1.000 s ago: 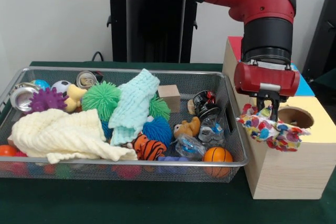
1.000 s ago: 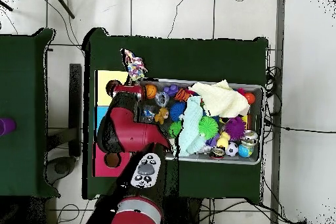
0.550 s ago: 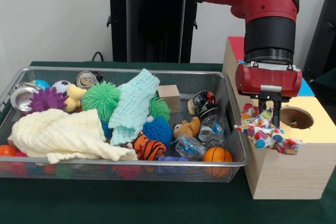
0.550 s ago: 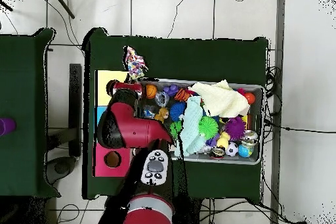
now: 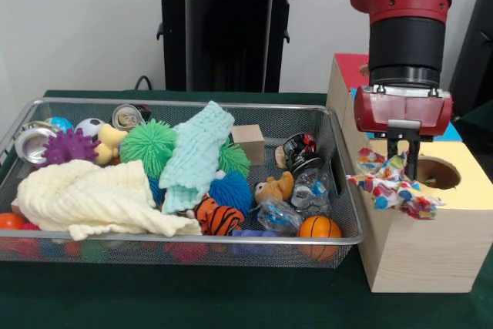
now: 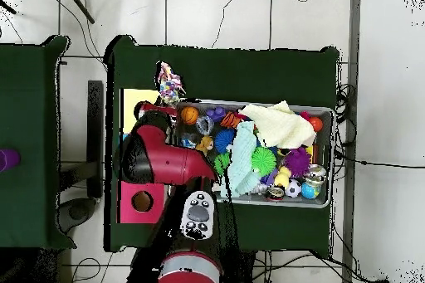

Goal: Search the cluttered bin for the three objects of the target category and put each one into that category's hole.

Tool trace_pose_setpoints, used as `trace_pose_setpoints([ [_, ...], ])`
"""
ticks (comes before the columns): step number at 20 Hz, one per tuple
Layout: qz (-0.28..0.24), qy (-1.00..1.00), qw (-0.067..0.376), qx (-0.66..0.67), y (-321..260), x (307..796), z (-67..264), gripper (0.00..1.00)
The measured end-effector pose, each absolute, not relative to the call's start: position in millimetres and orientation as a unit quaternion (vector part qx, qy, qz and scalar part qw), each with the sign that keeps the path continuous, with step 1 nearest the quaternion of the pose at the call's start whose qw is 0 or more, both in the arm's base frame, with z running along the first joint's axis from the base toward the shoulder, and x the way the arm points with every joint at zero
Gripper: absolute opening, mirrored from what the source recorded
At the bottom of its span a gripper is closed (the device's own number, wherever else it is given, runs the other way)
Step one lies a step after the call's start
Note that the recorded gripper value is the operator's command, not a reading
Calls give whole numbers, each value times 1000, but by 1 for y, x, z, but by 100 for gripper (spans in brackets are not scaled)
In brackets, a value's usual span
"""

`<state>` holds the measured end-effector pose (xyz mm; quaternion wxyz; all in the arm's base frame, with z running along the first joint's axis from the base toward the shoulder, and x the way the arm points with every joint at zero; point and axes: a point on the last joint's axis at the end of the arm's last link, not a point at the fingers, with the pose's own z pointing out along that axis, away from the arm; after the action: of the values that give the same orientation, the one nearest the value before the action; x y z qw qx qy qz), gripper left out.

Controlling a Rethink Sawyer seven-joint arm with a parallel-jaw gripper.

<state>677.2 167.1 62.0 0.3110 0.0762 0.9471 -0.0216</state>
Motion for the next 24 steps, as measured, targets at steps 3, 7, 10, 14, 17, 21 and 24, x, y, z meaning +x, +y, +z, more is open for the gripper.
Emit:
trace_pose_setpoints([
  [3,-12,957,279,83,186,671,69,0],
  [7,-4,966,250,71,214,659,75,0],
  [10,-6,972,229,57,234,646,77,0],
  [14,-20,977,210,35,253,634,82,0],
  [17,-32,978,203,23,262,633,90,0],
  [21,-32,978,204,25,266,635,96,0],
  [24,-33,978,202,30,262,635,94,0],
])
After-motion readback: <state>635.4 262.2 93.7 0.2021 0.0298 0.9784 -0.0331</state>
